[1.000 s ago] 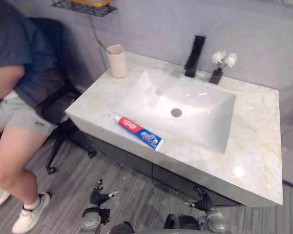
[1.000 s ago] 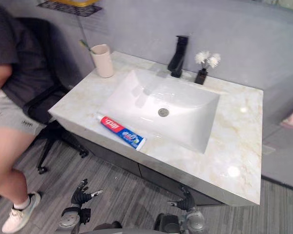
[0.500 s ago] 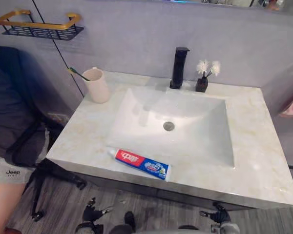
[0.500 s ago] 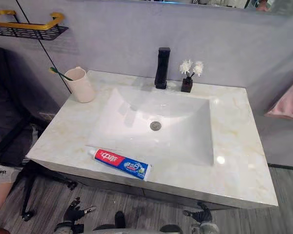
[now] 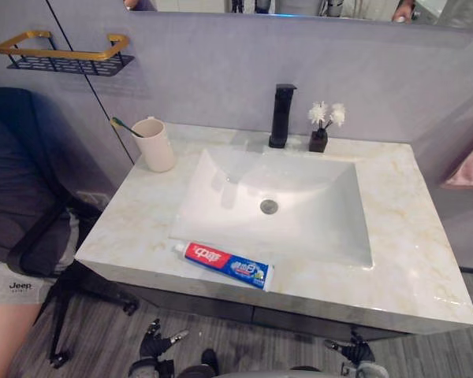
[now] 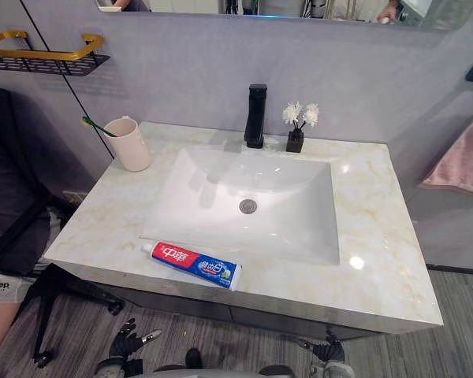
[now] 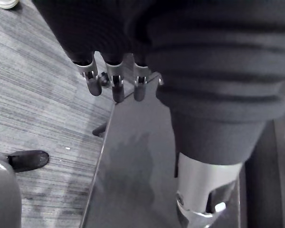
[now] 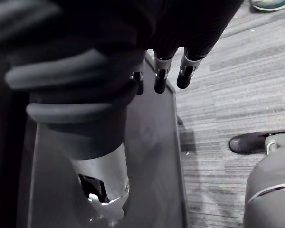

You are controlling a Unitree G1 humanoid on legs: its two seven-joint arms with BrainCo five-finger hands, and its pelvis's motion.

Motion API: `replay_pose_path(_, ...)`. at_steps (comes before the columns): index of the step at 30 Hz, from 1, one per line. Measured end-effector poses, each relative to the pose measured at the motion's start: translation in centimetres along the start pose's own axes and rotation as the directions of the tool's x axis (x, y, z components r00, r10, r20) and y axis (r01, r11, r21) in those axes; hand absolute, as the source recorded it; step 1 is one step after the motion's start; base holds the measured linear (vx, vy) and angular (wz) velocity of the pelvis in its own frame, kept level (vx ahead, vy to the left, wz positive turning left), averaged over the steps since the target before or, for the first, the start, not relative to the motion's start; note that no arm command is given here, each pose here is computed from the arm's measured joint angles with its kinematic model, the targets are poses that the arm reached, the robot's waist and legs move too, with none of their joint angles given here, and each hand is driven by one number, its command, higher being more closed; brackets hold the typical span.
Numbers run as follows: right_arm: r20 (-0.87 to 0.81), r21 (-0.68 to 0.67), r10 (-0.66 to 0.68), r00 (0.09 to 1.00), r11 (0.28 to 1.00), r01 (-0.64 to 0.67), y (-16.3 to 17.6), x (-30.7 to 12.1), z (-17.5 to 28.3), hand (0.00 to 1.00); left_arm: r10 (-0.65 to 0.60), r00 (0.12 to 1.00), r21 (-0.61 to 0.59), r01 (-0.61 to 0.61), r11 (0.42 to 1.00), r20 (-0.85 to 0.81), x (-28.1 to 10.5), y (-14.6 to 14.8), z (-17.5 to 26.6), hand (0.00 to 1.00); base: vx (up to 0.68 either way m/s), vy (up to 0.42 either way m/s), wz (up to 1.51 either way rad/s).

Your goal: Organize washtable

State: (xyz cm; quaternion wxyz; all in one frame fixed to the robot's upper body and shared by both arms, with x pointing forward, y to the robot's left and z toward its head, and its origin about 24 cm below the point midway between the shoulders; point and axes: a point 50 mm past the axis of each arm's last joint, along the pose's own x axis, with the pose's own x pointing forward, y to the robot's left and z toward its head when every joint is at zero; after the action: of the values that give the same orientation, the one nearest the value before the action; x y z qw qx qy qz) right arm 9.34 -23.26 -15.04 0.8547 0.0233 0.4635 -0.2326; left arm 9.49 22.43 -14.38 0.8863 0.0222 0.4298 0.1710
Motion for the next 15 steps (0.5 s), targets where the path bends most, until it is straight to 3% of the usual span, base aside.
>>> replay_pose_path(5, -0.009, 0.089, -0.05, 0.999, 0.995, 0.051, -1.1, 0.1, 0.0, 0.0, 0.151, 0.988, -0.121, -0.154, 0.981, -0.035, 0.1, 4.0, -0.3, 0.0, -0.04, -0.013, 0.17)
replay_pose_path(10, -0.017, 0.097, -0.07, 0.997, 0.993, 0.072, -1.7, 0.0, -0.3, 0.0, 0.401, 0.916, -0.196, -0.392, 0.899, 0.007, -0.6, 12.5, 1.6, 0.0, -0.01, -0.027, 0.13)
replay_pose_path(12, -0.027, 0.094, -0.075, 0.997, 0.993, 0.077, -1.9, -0.1, -0.7, 0.0, 0.473, 0.876, -0.224, -0.445, 0.867, 0.093, -1.1, 14.9, 4.0, 0.0, 0.01, -0.032, 0.2)
replay_pose_path(15, -0.065, 0.083, -0.094, 0.993, 0.992, 0.099, -2.8, -0.8, -2.3, 0.0, 0.562, 0.715, -0.27, -0.493, 0.827, 0.415, -3.4, 17.7, 12.4, 0.0, 0.03, -0.046, 0.33)
